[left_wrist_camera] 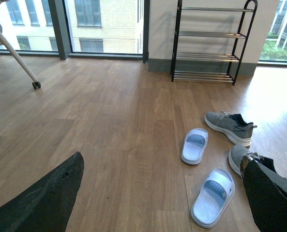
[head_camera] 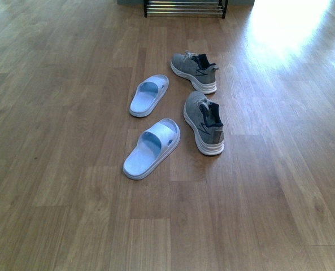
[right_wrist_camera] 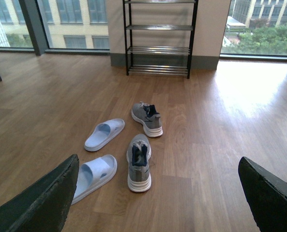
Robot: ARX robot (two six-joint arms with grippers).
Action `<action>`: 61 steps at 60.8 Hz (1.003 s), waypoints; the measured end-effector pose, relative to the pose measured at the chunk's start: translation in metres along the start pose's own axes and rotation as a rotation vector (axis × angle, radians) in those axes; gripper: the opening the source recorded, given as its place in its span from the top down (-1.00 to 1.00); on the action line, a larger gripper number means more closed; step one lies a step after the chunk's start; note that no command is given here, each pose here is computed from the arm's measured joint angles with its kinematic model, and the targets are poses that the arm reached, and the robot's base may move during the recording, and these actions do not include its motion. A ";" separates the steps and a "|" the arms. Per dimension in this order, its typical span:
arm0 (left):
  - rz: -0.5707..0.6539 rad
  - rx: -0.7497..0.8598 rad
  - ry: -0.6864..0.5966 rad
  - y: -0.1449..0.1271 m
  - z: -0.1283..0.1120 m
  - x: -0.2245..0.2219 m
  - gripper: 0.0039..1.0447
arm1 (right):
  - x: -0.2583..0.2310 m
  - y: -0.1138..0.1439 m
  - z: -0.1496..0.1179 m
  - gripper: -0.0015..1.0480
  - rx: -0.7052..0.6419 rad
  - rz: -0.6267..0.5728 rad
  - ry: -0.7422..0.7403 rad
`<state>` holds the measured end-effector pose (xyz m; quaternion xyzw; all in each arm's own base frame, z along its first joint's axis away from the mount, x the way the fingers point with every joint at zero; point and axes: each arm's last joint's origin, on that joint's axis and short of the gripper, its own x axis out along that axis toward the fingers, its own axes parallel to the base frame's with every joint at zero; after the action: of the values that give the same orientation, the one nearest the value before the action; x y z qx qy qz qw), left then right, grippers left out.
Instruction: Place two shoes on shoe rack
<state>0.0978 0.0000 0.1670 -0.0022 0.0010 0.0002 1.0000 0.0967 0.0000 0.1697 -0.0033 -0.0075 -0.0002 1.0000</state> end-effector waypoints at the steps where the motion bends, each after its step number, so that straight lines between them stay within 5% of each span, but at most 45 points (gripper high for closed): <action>1: 0.000 0.000 0.000 0.000 0.000 0.000 -0.83 | 0.000 0.000 0.000 -0.82 0.000 0.000 0.000; 61: 0.000 0.000 0.000 0.000 0.000 0.000 -0.83 | 0.000 0.000 0.000 -0.82 0.000 0.000 0.000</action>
<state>0.0978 0.0000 0.1670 -0.0022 0.0010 0.0000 1.0000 0.0967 0.0000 0.1697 -0.0035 -0.0075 -0.0002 1.0000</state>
